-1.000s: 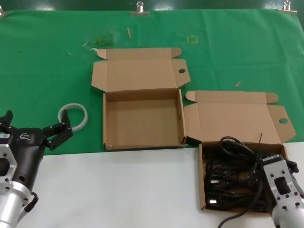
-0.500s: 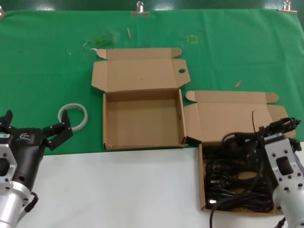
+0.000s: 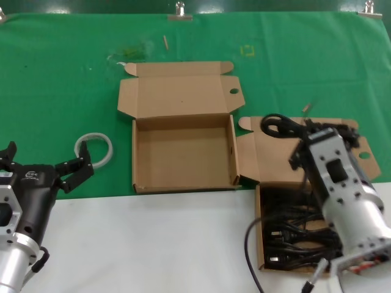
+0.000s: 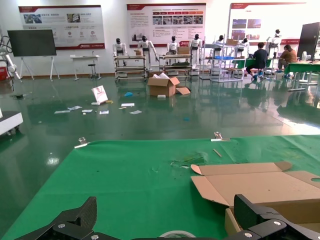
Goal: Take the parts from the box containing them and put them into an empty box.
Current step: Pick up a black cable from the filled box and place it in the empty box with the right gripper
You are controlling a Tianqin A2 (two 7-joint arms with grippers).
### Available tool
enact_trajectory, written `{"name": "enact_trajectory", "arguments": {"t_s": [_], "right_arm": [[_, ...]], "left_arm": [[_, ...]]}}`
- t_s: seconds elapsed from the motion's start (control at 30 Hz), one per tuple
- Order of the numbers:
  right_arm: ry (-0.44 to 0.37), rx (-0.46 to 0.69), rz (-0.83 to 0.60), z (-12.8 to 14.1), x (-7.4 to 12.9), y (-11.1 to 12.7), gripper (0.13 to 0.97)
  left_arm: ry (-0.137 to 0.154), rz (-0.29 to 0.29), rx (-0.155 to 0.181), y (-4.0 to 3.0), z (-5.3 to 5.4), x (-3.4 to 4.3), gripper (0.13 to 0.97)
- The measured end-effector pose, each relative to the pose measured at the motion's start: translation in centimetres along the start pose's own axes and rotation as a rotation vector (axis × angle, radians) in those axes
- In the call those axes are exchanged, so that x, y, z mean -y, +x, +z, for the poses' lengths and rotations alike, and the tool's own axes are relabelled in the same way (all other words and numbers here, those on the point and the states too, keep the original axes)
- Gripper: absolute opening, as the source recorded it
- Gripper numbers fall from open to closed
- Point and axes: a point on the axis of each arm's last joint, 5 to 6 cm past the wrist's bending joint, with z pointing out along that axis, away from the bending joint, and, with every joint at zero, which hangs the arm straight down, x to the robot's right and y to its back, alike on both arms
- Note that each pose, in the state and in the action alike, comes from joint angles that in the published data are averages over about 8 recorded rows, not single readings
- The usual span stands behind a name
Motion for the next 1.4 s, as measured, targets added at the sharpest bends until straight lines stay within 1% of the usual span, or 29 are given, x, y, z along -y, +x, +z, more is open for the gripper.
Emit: {"name": "enact_trajectory", "arguments": {"t_s": [0.33, 0.57, 0.77, 0.9, 1.03, 1.2, 1.4], "right_arm": [[0.117, 0.093, -0.025, 4.1, 2.8, -3.0, 0.140], [0.212, 0.217, -0.017, 6.8, 4.5, -6.5, 0.140], [0.265, 0.337, -0.022, 8.7, 5.3, -9.5, 0.140], [0.272, 0.423, -0.032, 9.9, 5.1, -11.5, 0.139], [0.254, 0.495, -0.043, 11.1, 4.3, -12.9, 0.139], [0.223, 0.531, -0.046, 12.1, 3.2, -13.4, 0.139], [0.197, 0.524, -0.032, 12.5, 2.2, -13.1, 0.139]], "left_arm": [[0.000, 0.000, 0.000, 0.00, 0.0, 0.00, 0.965], [0.000, 0.000, 0.000, 0.00, 0.0, 0.00, 0.965], [0.000, 0.000, 0.000, 0.00, 0.0, 0.00, 0.965], [0.000, 0.000, 0.000, 0.00, 0.0, 0.00, 0.965], [0.000, 0.000, 0.000, 0.00, 0.0, 0.00, 0.965], [0.000, 0.000, 0.000, 0.00, 0.0, 0.00, 0.965], [0.000, 0.000, 0.000, 0.00, 0.0, 0.00, 0.965]]}}
